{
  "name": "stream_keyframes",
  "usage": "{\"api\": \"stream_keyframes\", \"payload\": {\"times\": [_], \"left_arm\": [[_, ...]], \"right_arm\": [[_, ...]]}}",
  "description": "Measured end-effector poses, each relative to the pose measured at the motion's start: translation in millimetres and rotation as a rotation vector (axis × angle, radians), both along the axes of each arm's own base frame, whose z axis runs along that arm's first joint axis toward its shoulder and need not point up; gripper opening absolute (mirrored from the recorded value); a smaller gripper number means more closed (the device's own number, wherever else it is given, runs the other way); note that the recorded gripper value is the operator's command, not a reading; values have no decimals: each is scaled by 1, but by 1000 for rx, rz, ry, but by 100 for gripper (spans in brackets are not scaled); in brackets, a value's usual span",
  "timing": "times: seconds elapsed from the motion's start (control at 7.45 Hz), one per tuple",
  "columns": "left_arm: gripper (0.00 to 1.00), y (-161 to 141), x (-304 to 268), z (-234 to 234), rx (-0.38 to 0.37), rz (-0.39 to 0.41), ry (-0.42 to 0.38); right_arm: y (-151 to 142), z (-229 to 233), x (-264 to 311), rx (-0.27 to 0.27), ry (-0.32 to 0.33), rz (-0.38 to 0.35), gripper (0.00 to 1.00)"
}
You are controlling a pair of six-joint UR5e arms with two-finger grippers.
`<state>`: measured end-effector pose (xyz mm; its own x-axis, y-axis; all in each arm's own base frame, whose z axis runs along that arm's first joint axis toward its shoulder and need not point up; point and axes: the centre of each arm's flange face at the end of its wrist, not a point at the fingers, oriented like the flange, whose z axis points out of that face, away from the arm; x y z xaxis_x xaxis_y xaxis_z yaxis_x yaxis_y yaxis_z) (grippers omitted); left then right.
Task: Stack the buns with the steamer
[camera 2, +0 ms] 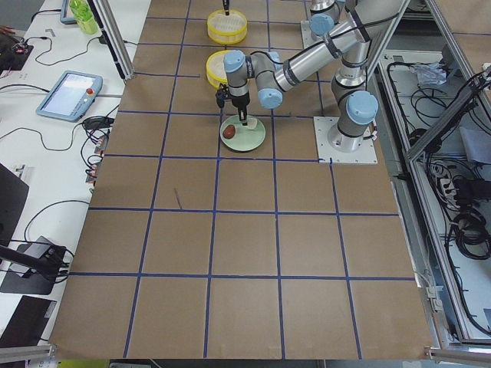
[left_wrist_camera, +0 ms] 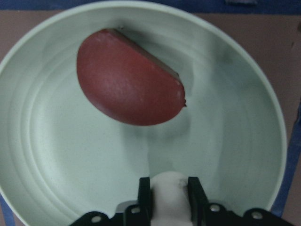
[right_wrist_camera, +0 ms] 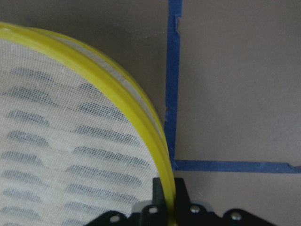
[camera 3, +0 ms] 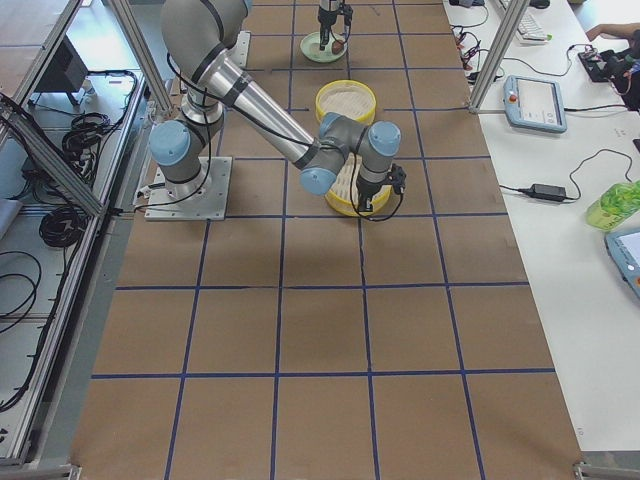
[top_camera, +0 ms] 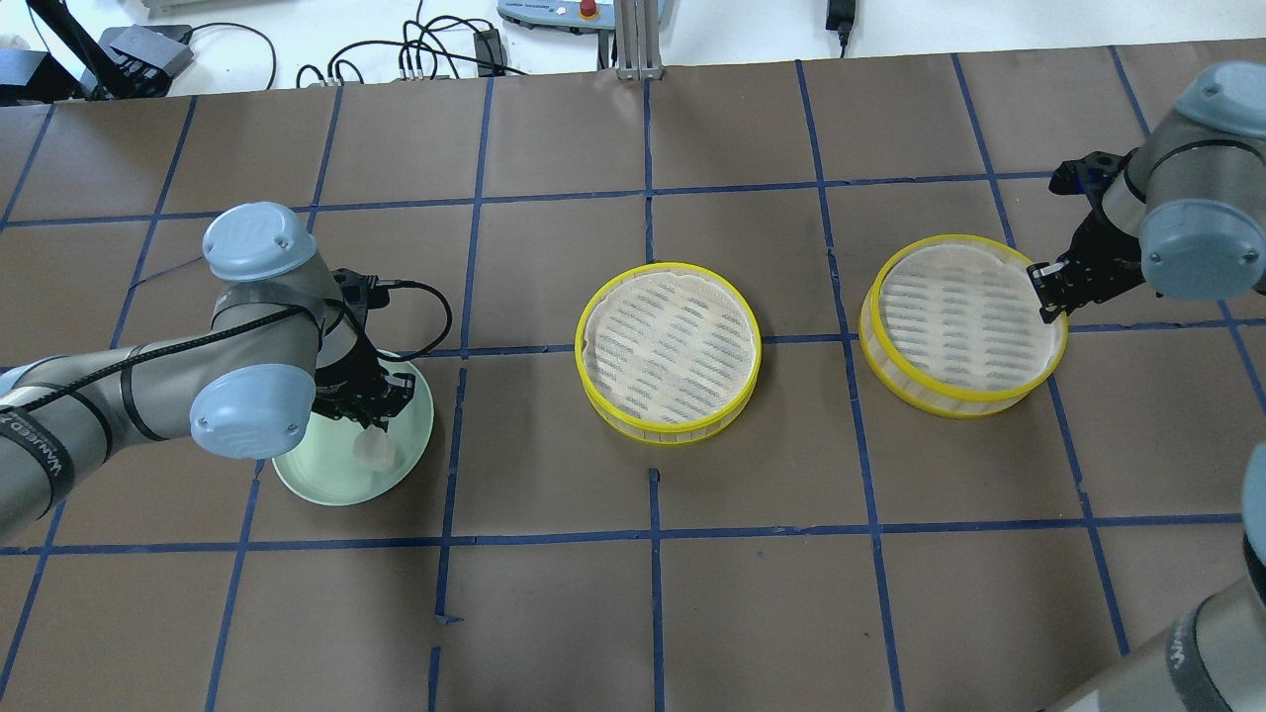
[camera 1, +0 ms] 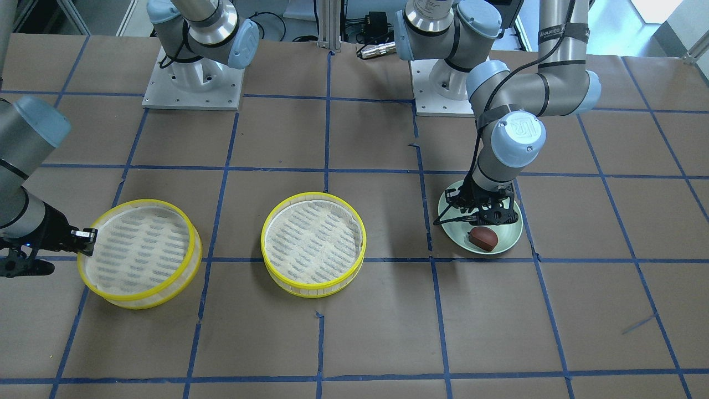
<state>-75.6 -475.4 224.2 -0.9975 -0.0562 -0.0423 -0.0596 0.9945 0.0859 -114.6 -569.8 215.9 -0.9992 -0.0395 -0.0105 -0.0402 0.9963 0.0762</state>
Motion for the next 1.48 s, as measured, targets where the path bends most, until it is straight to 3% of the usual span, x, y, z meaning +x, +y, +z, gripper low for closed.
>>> {"api": "stream_keyframes", "payload": {"times": [0.13,0.4,0.67,0.8,0.94,1.07,1.48], "left_arm": [[0,-12,-26,38,-68,28,58],[1,-28,-105,112,-137,77,140],[1,-36,-179,130,-169,112,191],[2,-42,-207,117,-185,128,212],[26,-46,-231,98,-193,146,235],[99,-51,-250,74,-196,157,252],[100,-52,-264,43,-183,161,251]], "right_arm": [[0,15,-1,0,6,0,5],[5,96,1,24,1,-2,5],[17,172,1,69,-16,-11,5],[20,184,4,80,-21,-13,6],[20,188,12,83,-23,-15,5],[18,188,28,84,-25,-13,5],[-3,167,103,73,-39,-5,5]]}}
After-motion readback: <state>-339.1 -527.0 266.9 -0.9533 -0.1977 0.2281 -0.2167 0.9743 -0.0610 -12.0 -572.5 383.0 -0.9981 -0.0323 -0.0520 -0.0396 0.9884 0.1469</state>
